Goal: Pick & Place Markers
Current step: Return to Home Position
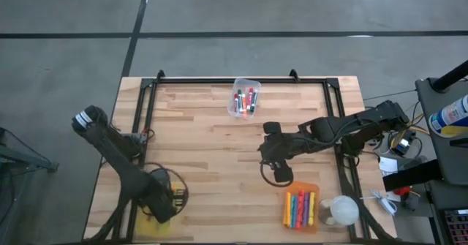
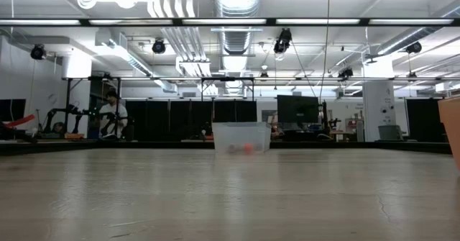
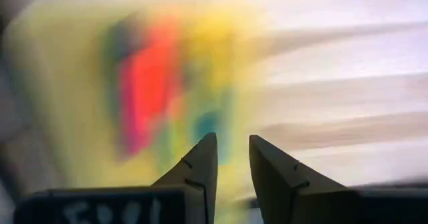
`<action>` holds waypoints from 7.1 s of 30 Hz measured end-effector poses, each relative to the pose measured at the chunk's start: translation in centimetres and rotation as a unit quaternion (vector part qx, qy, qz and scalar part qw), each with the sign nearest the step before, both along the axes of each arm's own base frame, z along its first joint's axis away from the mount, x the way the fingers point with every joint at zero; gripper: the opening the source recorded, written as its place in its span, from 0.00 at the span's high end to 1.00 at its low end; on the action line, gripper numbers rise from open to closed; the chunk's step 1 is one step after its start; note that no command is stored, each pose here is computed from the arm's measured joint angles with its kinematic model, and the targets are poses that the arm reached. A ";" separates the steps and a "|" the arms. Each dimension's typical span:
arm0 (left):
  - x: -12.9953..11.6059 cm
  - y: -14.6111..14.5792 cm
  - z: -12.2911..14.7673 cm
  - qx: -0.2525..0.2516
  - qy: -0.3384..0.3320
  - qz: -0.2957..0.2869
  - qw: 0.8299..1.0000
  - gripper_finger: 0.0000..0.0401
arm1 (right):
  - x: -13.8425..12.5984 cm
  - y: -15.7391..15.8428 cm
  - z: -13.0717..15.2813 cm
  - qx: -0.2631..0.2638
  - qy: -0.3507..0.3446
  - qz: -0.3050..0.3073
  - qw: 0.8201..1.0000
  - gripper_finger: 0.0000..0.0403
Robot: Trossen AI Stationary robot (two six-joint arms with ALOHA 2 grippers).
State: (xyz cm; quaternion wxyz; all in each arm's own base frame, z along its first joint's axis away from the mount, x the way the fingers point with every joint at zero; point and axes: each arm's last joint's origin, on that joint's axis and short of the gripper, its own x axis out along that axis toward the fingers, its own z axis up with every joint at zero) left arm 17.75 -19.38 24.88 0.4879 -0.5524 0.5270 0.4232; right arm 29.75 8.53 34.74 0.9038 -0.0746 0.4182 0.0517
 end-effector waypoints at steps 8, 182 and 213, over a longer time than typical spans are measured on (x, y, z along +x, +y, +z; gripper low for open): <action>4.4 3.0 7.1 0.265 -0.345 -0.031 0.900 0.80 | -0.4 -0.4 1.2 0.020 -0.035 -0.013 0.999 0.52; -8.7 18.3 -7.5 0.560 -0.503 -0.231 0.616 0.80 | -18.6 -7.8 -17.5 0.081 -0.435 -0.008 0.897 0.52; -8.7 18.3 -7.5 0.560 -0.504 -0.231 0.616 0.80 | -18.6 -7.8 -17.5 0.081 -0.435 -0.008 0.897 0.52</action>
